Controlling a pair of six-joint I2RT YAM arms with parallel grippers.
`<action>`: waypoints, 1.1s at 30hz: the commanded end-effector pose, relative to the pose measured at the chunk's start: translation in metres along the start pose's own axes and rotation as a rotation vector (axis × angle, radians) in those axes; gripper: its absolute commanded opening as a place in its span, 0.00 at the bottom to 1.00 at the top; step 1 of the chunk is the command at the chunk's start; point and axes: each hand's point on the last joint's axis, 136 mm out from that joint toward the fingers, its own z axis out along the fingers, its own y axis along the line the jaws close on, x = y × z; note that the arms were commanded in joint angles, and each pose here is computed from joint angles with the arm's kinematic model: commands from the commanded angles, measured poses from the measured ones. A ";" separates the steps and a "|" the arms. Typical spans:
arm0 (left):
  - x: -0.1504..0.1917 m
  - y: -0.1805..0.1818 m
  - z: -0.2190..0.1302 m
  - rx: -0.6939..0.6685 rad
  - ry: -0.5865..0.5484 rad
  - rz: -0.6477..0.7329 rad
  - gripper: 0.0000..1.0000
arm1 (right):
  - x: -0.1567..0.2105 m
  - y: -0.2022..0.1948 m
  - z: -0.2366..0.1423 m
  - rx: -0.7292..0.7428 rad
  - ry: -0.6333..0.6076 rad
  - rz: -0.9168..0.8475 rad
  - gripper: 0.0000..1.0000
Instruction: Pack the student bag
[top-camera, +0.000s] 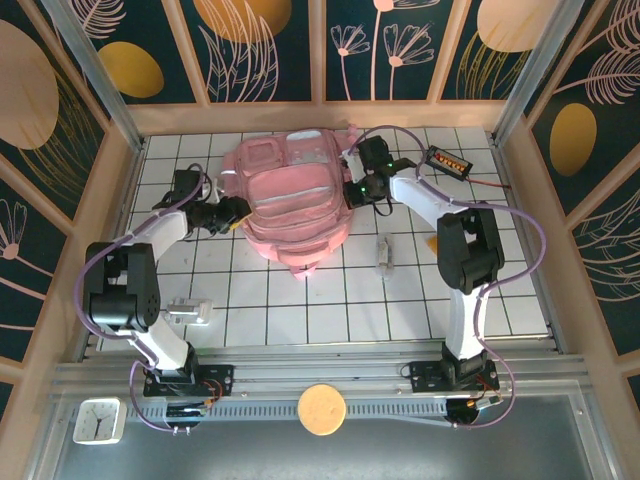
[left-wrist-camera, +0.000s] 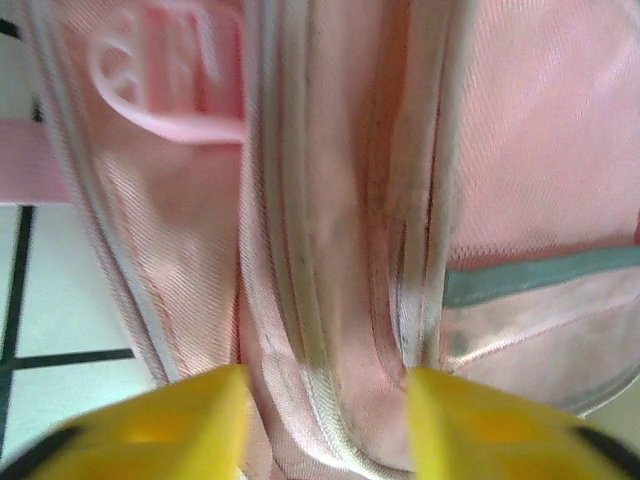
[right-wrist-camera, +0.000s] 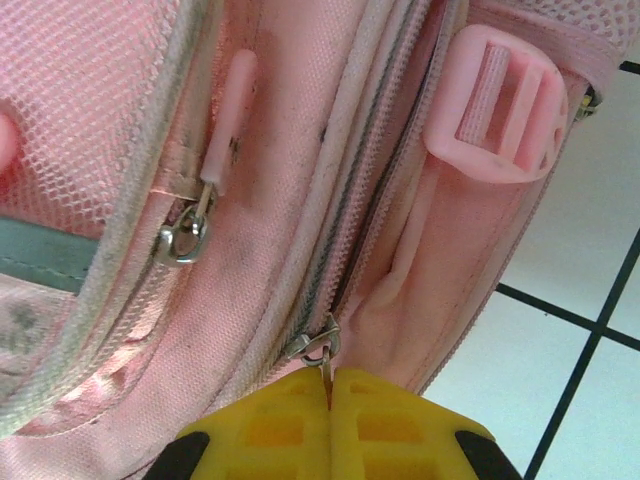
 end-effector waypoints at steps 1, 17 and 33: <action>-0.006 -0.019 -0.020 0.083 -0.066 -0.043 0.99 | 0.014 0.026 0.000 -0.072 0.030 0.029 0.00; 0.095 -0.068 0.002 0.217 0.044 -0.226 0.99 | 0.048 0.155 -0.022 -0.342 0.045 0.066 0.00; 0.141 0.067 0.047 -0.039 0.027 -0.462 0.39 | 0.064 0.054 -0.015 -0.017 0.100 -0.304 0.00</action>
